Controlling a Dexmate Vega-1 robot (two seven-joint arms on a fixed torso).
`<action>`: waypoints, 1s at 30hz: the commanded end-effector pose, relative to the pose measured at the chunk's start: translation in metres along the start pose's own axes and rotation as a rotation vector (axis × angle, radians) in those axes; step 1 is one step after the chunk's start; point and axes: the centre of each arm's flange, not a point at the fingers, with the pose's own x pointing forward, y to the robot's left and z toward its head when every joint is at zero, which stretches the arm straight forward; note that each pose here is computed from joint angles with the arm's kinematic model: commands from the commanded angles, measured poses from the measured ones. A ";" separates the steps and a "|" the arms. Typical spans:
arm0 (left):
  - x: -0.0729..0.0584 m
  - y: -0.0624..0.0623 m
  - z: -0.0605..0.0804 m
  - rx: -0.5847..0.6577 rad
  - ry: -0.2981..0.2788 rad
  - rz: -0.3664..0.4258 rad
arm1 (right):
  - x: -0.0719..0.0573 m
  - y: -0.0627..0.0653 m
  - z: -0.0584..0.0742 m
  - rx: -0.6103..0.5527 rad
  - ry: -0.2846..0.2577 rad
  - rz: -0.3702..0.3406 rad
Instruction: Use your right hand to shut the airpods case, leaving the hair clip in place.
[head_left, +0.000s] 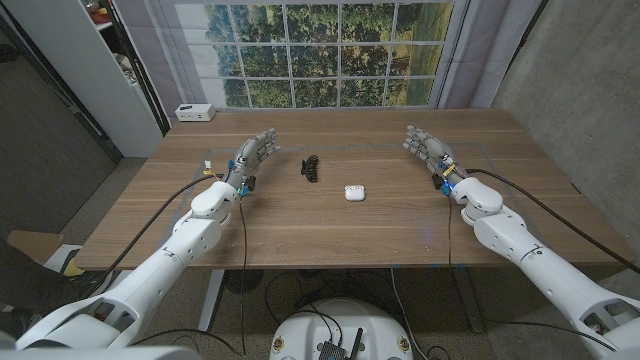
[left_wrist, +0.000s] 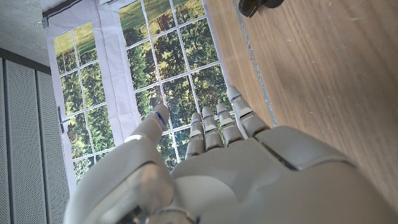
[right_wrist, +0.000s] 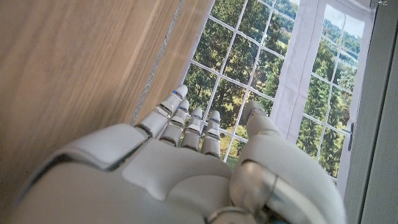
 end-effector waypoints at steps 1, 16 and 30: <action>-0.001 0.000 0.000 0.001 -0.006 0.010 | -0.003 0.001 0.025 -0.223 0.057 0.108; -0.004 -0.003 -0.004 -0.010 -0.016 0.027 | -0.008 0.017 0.043 -0.461 0.156 0.175; -0.005 -0.005 -0.002 -0.012 -0.029 0.013 | -0.014 0.034 0.054 -0.656 0.223 0.217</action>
